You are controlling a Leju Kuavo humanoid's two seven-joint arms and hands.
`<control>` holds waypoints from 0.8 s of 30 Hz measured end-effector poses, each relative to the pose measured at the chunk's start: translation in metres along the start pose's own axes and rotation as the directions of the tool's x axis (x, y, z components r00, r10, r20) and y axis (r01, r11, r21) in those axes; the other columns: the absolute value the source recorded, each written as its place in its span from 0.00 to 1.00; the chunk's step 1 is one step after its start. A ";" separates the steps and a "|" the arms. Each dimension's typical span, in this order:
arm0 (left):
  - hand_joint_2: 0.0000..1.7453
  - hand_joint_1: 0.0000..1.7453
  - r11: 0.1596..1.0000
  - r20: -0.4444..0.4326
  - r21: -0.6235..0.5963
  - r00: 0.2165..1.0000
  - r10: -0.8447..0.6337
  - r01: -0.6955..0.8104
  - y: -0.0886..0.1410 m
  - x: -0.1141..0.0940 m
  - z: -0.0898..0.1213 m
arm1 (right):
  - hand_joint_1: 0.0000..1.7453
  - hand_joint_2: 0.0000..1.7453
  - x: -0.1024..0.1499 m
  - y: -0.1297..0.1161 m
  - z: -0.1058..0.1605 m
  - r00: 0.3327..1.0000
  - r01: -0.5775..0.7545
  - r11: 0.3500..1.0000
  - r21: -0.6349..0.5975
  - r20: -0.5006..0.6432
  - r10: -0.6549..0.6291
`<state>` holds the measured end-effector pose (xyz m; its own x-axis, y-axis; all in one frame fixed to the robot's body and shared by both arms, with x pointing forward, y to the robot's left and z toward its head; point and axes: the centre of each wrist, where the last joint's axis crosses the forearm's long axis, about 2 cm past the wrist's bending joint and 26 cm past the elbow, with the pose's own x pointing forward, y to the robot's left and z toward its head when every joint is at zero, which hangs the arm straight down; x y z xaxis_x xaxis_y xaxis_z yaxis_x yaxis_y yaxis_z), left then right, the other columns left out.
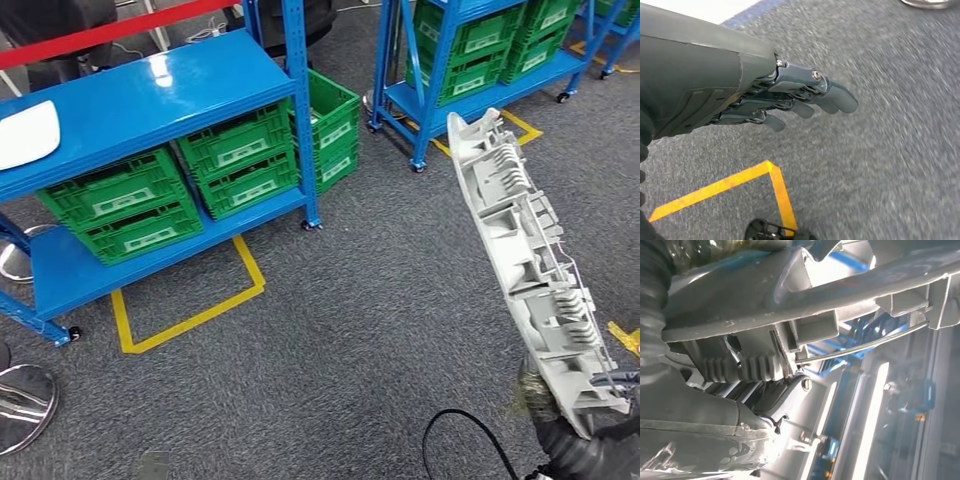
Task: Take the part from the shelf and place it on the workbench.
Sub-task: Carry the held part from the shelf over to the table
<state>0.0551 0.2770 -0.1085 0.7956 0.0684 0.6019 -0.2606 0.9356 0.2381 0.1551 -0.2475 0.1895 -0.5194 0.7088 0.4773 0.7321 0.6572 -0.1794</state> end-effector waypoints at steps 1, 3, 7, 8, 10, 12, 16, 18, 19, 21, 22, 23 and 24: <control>1.00 0.00 1.000 0.003 -0.004 1.000 0.002 -0.002 0.000 0.000 0.000 | 1.00 1.00 -0.001 -0.001 0.000 1.000 -0.002 1.000 0.000 -0.002 0.002; 1.00 0.00 1.000 0.011 -0.009 1.000 0.005 -0.005 0.000 -0.001 0.000 | 1.00 1.00 -0.001 -0.002 0.001 1.000 -0.006 1.000 -0.002 -0.006 0.006; 1.00 0.00 1.000 0.025 -0.013 1.000 0.012 -0.011 0.003 0.000 -0.001 | 1.00 1.00 -0.003 -0.003 0.000 1.000 -0.010 1.000 -0.008 -0.008 0.010; 1.00 0.00 1.000 0.027 -0.013 1.000 0.013 -0.013 0.003 0.001 -0.002 | 1.00 1.00 -0.003 -0.004 0.000 1.000 -0.013 1.000 -0.009 -0.009 0.013; 1.00 0.00 1.000 0.030 -0.015 0.999 0.016 -0.016 0.002 0.002 -0.002 | 1.00 1.00 -0.003 -0.006 0.000 1.000 -0.018 1.000 -0.011 -0.011 0.018; 1.00 0.00 1.000 0.029 -0.017 0.999 0.017 -0.017 0.001 0.001 -0.001 | 1.00 1.00 -0.003 -0.006 -0.001 1.000 -0.021 1.000 -0.015 -0.009 0.020; 1.00 0.00 1.000 0.026 -0.017 1.000 0.017 -0.016 0.002 0.000 -0.001 | 1.00 1.00 -0.004 -0.007 -0.001 1.000 -0.023 1.000 -0.018 -0.011 0.022; 1.00 0.00 1.000 0.027 -0.020 0.999 0.018 -0.018 0.002 0.000 -0.001 | 1.00 1.00 -0.005 -0.007 -0.001 1.000 -0.025 1.000 -0.018 -0.013 0.025; 1.00 0.00 1.000 0.027 -0.022 0.999 0.020 -0.019 0.001 0.000 -0.001 | 1.00 1.00 -0.005 -0.008 -0.001 1.000 -0.025 1.000 -0.019 -0.013 0.025; 1.00 0.00 1.000 0.027 -0.024 0.999 0.021 -0.020 0.001 0.000 -0.001 | 1.00 1.00 -0.005 -0.008 -0.001 1.000 -0.025 0.999 -0.020 -0.012 0.025; 1.00 0.00 0.999 0.028 -0.024 0.999 0.021 -0.020 0.001 0.000 -0.001 | 1.00 1.00 -0.005 -0.008 -0.002 1.000 -0.025 0.999 -0.021 -0.011 0.025; 1.00 0.00 0.999 0.028 -0.024 0.999 0.021 -0.021 0.001 0.000 -0.001 | 1.00 1.00 -0.005 -0.008 -0.002 1.000 -0.026 0.999 -0.022 -0.012 0.025; 1.00 0.00 0.999 0.029 -0.026 0.999 0.023 -0.022 0.001 0.001 -0.001 | 1.00 1.00 -0.005 -0.008 -0.002 1.000 -0.026 0.999 -0.022 -0.012 0.026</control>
<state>0.0562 0.2784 -0.1086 0.7735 0.0795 0.6288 -0.2637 0.9425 0.2051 0.1523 -0.2566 0.1900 -0.4947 0.7225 0.4829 0.7550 0.6325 -0.1729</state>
